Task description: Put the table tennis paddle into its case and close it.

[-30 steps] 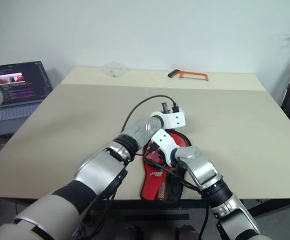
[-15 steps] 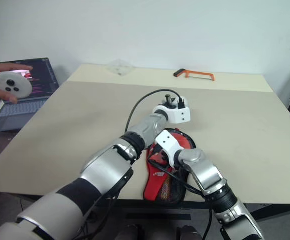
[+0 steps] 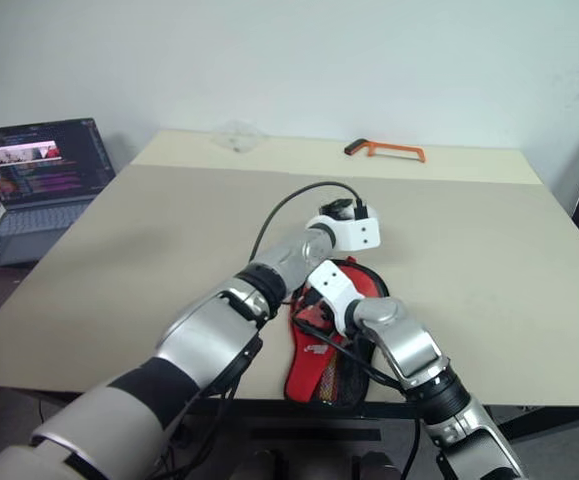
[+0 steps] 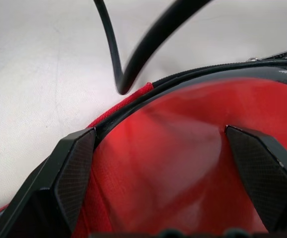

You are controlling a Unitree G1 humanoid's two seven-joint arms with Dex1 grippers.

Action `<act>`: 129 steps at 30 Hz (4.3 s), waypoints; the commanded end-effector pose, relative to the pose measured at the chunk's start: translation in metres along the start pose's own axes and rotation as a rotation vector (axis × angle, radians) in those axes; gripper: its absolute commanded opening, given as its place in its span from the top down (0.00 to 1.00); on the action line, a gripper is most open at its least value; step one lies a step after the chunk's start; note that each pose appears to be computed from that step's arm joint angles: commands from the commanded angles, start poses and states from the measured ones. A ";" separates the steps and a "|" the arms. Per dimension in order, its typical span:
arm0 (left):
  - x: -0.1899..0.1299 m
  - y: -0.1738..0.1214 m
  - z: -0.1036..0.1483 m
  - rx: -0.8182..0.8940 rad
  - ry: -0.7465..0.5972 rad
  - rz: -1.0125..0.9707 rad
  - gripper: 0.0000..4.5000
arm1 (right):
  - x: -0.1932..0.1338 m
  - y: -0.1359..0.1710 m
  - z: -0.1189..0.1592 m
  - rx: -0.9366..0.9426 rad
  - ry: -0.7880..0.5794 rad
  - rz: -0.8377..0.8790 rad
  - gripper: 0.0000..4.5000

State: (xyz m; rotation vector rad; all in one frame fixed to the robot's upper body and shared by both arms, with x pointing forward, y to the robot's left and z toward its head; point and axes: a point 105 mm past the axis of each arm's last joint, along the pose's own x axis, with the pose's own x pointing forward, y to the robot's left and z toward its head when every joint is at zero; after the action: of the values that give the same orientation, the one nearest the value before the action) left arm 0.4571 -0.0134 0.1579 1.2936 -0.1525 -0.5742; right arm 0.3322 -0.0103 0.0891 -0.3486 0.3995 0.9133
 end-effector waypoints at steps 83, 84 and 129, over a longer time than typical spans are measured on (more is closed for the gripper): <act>-0.105 -0.032 -0.013 -1.072 -0.357 -0.435 0.00 | -0.018 -0.157 0.032 0.415 -0.067 -0.480 0.00; -0.103 -0.036 -0.013 -1.074 -0.342 -0.445 0.00 | -0.018 -0.157 0.032 0.415 -0.067 -0.480 0.00; -0.088 -0.148 -0.012 -1.040 -0.019 -0.578 0.00 | -0.062 -0.223 0.041 0.113 -0.083 -0.828 0.86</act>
State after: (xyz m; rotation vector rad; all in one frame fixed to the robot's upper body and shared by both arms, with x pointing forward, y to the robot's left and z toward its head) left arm 0.3550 0.0062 0.0801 0.2776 0.2801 -0.9832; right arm 0.4835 -0.1471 0.1556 -0.2583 0.2779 0.1319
